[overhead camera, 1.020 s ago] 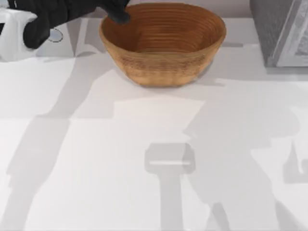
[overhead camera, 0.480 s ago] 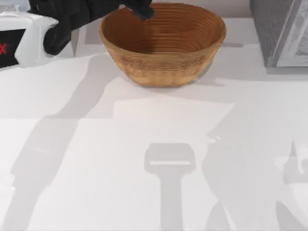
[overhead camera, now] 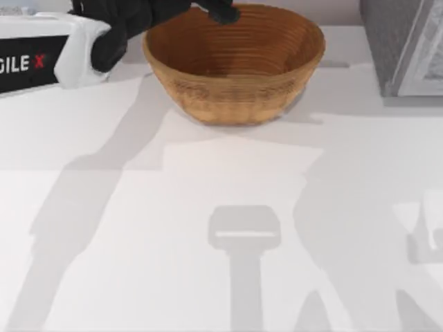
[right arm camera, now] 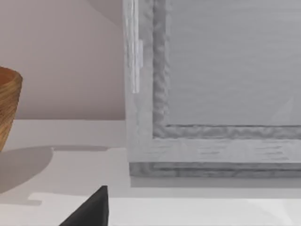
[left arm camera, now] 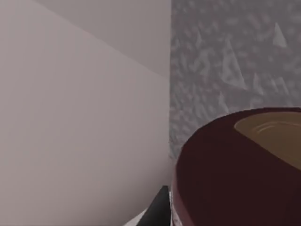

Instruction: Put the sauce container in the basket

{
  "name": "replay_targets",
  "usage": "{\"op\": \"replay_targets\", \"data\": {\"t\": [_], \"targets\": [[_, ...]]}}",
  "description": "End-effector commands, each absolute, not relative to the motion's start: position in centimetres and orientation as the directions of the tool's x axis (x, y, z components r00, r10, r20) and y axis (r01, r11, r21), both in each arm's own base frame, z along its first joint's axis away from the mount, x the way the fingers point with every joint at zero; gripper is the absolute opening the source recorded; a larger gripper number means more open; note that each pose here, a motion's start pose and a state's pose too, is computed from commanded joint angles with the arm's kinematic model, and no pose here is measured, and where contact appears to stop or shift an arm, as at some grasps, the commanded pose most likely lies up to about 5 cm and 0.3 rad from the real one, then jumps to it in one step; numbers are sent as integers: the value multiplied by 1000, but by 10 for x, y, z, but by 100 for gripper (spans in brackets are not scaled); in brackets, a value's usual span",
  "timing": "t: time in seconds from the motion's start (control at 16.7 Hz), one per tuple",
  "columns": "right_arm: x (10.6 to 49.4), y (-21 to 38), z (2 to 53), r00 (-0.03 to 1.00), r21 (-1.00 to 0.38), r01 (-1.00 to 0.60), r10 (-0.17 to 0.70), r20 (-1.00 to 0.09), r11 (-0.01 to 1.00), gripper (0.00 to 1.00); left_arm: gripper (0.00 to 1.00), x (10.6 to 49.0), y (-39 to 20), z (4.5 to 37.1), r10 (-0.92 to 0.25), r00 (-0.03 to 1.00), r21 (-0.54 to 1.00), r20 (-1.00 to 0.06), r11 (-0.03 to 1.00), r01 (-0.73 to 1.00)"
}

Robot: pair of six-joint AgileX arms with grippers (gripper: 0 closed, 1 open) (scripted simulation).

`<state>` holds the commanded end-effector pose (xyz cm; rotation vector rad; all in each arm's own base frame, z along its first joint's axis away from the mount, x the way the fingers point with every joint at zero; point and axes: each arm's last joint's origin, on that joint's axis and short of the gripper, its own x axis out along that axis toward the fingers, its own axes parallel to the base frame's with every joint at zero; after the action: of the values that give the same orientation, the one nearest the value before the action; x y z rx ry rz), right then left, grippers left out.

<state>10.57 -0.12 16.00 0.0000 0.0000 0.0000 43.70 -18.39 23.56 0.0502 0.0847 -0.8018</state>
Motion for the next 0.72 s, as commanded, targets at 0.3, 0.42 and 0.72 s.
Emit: {"op": "replay_targets", "data": {"t": [0.3, 0.42, 0.72], "targets": [[106, -1, 160, 1000, 0, 0, 0, 0, 1000, 100, 0, 452, -204, 222, -719, 688, 12, -98, 691, 723], [106, -1, 160, 1000, 0, 0, 0, 0, 1000, 100, 0, 453, -204, 221, -719, 689, 12, -98, 691, 723], [106, -1, 160, 1000, 0, 0, 0, 0, 1000, 100, 23, 453, -204, 221, -719, 689, 12, -98, 691, 723]]}}
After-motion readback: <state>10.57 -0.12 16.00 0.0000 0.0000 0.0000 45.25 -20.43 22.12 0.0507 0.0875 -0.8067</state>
